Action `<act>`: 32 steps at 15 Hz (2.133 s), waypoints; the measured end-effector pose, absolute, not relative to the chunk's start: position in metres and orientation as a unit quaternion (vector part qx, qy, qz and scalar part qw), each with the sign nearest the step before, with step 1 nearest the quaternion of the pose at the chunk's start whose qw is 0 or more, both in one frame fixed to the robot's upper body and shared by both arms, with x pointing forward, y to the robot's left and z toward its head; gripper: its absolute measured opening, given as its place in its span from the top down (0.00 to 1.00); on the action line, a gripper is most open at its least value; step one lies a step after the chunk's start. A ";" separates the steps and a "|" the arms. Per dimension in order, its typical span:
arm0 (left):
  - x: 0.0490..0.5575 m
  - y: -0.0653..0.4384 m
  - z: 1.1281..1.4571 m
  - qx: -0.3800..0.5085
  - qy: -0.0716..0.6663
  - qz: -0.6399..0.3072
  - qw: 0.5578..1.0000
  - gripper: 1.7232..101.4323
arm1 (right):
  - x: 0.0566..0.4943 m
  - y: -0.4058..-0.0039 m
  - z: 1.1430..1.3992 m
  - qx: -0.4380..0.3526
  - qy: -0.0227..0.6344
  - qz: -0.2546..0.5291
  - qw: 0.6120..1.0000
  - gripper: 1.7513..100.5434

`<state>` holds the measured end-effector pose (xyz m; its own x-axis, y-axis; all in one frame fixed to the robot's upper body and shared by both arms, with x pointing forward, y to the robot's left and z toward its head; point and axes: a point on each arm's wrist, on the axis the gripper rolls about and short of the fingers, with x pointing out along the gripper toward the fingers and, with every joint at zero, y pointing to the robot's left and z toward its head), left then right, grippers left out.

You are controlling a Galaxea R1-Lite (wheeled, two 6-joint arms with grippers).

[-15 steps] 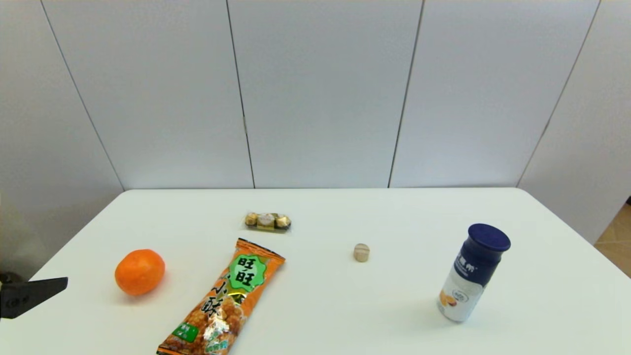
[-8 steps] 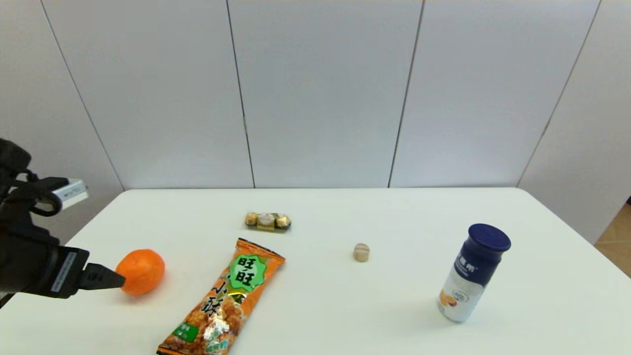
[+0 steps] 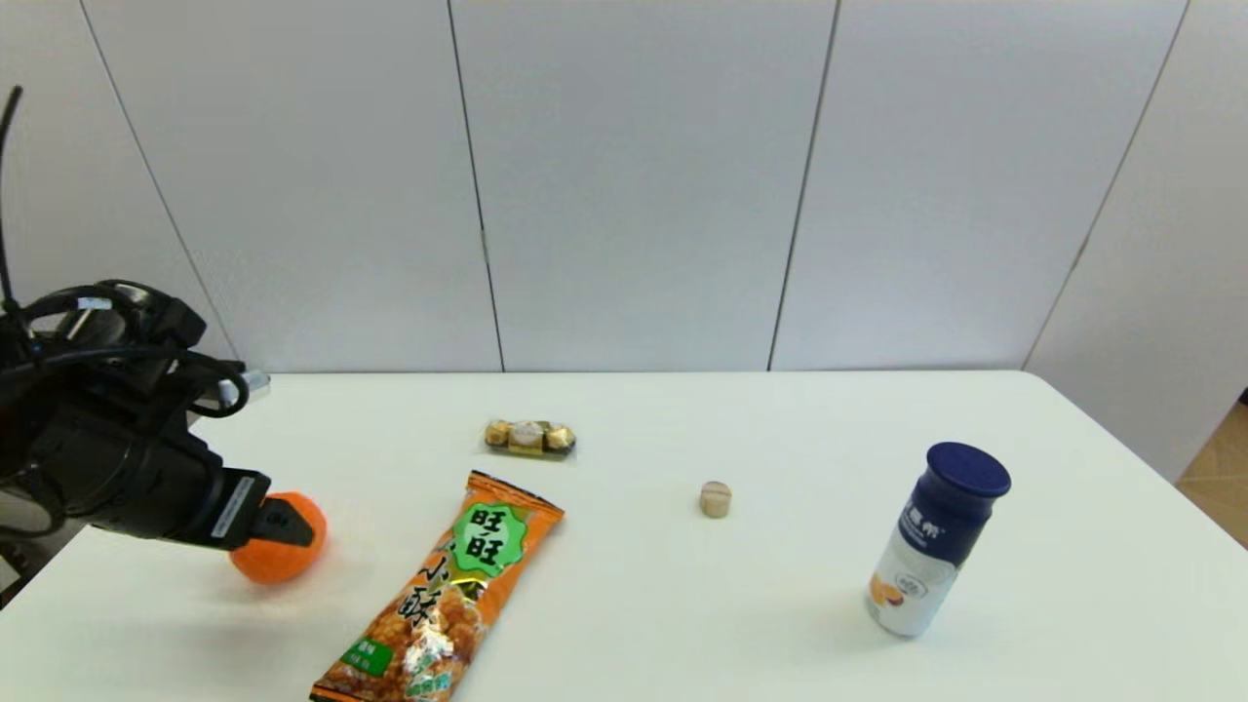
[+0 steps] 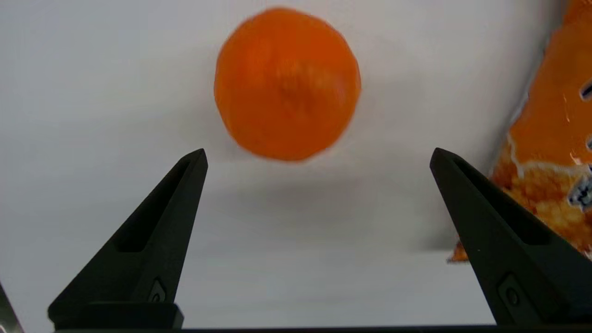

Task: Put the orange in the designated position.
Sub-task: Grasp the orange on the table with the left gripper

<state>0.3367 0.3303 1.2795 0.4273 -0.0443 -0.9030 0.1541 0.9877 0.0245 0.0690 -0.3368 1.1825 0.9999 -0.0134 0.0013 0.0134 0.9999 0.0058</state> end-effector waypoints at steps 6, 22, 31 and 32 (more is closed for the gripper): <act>0.366 0.330 1.267 0.052 0.527 -0.058 0.846 0.04 | 0.069 -0.337 1.182 0.003 -0.001 -0.007 1.000 0.03; 0.374 0.333 1.253 0.055 0.533 -0.058 0.842 0.04 | 0.069 -0.337 1.182 0.003 -0.001 -0.007 1.000 0.03; 0.383 0.338 1.231 0.047 0.565 -0.052 0.822 0.04 | 0.069 -0.337 1.182 0.003 -0.001 -0.007 1.000 0.03; 0.383 0.338 1.230 0.047 0.567 -0.052 0.821 0.04 | 0.069 -0.337 1.182 0.003 -0.001 -0.007 1.000 0.03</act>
